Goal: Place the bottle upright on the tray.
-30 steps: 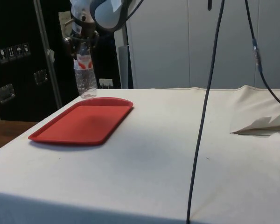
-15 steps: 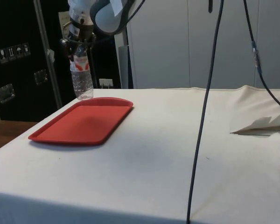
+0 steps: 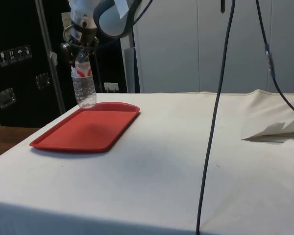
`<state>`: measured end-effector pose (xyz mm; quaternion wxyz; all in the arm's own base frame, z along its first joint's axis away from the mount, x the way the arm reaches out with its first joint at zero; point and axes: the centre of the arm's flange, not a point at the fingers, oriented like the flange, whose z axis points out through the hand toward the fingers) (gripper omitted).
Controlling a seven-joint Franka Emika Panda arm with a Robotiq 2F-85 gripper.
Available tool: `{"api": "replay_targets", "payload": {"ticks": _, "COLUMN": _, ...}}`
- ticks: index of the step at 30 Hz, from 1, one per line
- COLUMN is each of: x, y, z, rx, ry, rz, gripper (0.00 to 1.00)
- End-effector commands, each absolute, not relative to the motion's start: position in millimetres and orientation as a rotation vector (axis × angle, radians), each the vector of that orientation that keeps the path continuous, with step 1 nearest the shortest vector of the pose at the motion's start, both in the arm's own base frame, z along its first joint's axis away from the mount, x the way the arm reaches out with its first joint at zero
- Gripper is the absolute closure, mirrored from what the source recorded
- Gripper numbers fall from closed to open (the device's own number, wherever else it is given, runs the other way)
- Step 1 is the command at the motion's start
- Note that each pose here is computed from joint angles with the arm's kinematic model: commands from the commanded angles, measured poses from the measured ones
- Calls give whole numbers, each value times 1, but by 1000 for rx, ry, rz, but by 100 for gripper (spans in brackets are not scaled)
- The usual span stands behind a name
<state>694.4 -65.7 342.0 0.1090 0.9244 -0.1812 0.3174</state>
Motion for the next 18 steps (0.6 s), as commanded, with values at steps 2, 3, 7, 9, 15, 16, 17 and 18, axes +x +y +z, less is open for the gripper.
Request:
{"api": "replay_targets", "payload": {"ticks": 2, "x": 694, "y": -61, "z": 341, "rx": 2714, "ry": -524, "rz": 948, "gripper": 69}}
{"api": "replay_targets", "payload": {"ticks": 3, "x": 694, "y": -60, "z": 340, "rx": 2715, "ry": -520, "rz": 950, "gripper": 69}}
{"api": "replay_targets", "payload": {"ticks": 7, "x": 694, "y": -55, "z": 339, "rx": 2721, "ry": -509, "rz": 956, "gripper": 69}}
{"api": "replay_targets", "payload": {"ticks": 9, "x": 694, "y": -52, "z": 337, "rx": 2723, "ry": -501, "rz": 959, "gripper": 69}}
{"api": "replay_targets", "payload": {"ticks": 15, "x": 691, "y": -46, "z": 331, "rx": 2743, "ry": -482, "rz": 971, "gripper": 69}}
{"api": "replay_targets", "payload": {"ticks": 16, "x": 690, "y": -48, "z": 332, "rx": 2726, "ry": -481, "rz": 1007, "gripper": 69}}
{"api": "replay_targets", "payload": {"ticks": 17, "x": 689, "y": -47, "z": 330, "rx": 2728, "ry": -478, "rz": 1012, "gripper": 69}}
{"api": "replay_targets", "payload": {"ticks": 18, "x": 689, "y": -47, "z": 329, "rx": 2729, "ry": -476, "rz": 1020, "gripper": 69}}
